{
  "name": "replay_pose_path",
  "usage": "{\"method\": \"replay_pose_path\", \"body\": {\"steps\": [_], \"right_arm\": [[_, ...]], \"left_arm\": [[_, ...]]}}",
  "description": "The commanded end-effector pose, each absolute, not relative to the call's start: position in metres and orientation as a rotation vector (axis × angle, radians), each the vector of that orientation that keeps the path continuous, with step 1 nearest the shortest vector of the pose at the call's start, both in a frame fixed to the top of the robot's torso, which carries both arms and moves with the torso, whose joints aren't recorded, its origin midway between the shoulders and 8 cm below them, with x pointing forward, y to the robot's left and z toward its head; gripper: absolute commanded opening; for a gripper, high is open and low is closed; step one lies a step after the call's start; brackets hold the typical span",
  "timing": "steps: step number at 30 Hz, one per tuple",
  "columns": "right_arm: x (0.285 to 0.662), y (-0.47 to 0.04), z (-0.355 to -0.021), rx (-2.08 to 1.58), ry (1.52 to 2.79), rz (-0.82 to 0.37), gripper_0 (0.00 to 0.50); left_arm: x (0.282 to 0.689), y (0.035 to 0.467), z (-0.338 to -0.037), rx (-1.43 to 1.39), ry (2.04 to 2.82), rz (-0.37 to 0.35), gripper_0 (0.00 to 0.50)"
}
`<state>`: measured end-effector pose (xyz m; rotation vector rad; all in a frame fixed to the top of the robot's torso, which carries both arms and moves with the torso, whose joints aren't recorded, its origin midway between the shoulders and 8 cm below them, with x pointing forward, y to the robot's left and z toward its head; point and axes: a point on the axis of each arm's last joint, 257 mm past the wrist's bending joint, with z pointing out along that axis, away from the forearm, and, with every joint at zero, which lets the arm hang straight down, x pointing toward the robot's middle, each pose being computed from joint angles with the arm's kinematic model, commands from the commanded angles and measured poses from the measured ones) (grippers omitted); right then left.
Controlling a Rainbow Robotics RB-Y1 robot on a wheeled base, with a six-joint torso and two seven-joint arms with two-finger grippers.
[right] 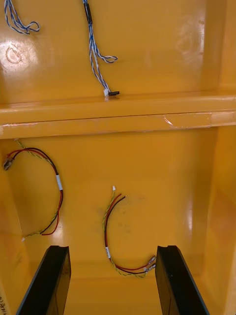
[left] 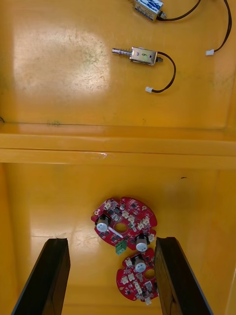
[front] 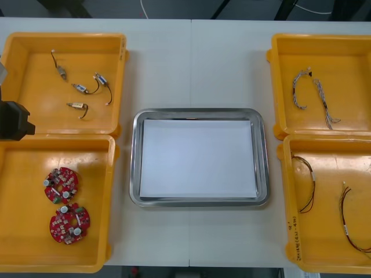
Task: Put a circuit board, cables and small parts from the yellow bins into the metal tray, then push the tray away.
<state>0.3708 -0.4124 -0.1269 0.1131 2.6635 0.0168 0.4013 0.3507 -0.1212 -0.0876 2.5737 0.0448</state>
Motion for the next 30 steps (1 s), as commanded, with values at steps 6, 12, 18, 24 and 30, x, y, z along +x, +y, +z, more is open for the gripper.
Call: {"method": "replay_pose_path", "body": {"steps": [6,12,18,24,30], "right_arm": [[0.368,-0.407,-0.128,0.062,2.664,0.014,0.500],[0.368,-0.407,-0.128,0.062,2.664,0.014,0.500],[0.368,-0.407,-0.128,0.062,2.664,0.014,0.500],[0.368,-0.407,-0.128,0.062,2.664,0.014,0.500],[0.366,-0.409,-0.129,0.065,2.669,0.010,0.500]], "left_arm": [[0.398,0.358,-0.114,0.016,2.553,0.104,0.500],[0.398,0.358,-0.114,0.016,2.553,0.104,0.500],[0.398,0.358,-0.114,0.016,2.553,0.104,0.500],[0.394,0.348,-0.130,0.042,2.592,0.069,0.500],[0.396,0.346,-0.124,0.053,2.579,0.062,0.500]]}}
